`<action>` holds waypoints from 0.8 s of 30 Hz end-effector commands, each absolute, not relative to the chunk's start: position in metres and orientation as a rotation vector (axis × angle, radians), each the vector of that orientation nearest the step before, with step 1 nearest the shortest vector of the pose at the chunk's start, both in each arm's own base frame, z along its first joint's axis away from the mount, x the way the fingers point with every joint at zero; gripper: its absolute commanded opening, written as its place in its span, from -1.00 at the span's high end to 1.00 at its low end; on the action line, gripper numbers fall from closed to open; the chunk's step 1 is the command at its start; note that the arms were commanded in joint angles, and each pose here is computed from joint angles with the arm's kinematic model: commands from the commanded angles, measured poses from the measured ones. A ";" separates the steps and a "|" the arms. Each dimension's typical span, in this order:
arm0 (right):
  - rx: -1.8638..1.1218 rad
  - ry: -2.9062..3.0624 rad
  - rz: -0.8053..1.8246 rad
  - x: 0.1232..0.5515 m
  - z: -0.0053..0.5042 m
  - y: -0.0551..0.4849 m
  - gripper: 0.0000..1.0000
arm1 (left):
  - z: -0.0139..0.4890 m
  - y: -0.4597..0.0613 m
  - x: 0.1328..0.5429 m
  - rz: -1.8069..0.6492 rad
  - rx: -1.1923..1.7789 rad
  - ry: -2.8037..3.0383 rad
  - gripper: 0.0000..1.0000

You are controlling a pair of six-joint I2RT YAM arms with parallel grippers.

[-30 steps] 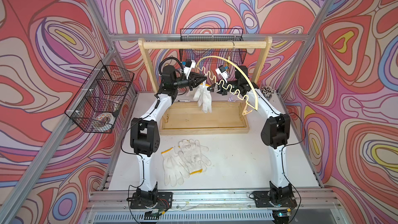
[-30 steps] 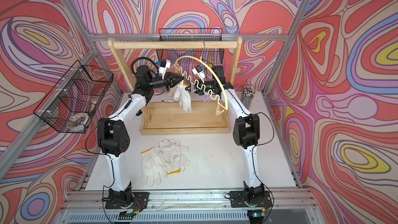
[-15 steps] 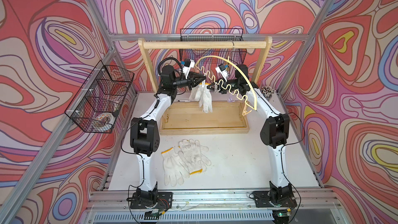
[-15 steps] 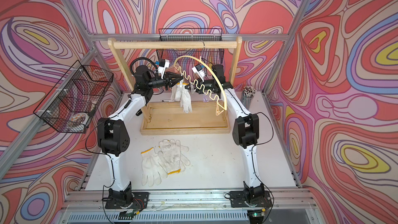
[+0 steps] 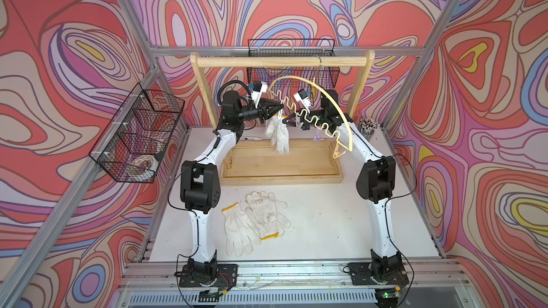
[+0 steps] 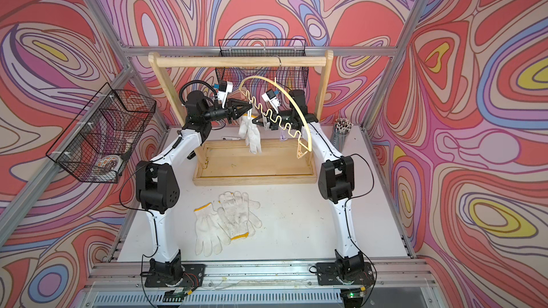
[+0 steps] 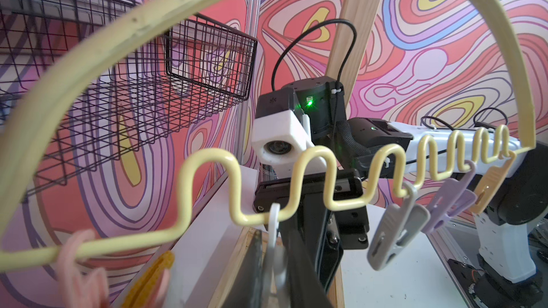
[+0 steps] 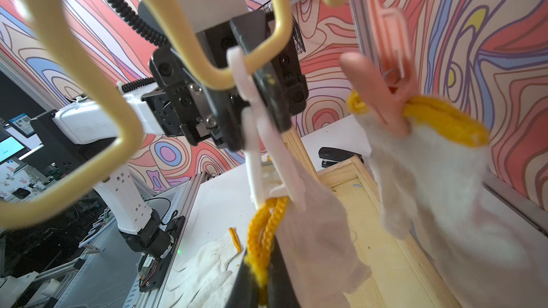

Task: Clip the gloves onto a hanger to dry
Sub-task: Clamp the glove onto the hanger.

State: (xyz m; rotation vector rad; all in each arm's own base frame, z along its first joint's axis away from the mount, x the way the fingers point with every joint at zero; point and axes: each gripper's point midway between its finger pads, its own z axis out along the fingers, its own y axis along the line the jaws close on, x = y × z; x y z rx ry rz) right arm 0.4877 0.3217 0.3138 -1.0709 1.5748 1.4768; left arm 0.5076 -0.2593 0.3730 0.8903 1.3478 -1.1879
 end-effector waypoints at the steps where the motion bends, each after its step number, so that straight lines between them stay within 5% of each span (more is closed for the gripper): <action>1: -1.097 1.552 1.492 0.485 0.314 0.326 1.00 | 0.376 -0.256 0.511 -1.184 0.893 1.325 1.00; 24: -1.116 1.501 1.414 0.483 0.337 0.319 1.00 | 0.371 -0.255 0.507 -1.234 0.903 1.324 1.00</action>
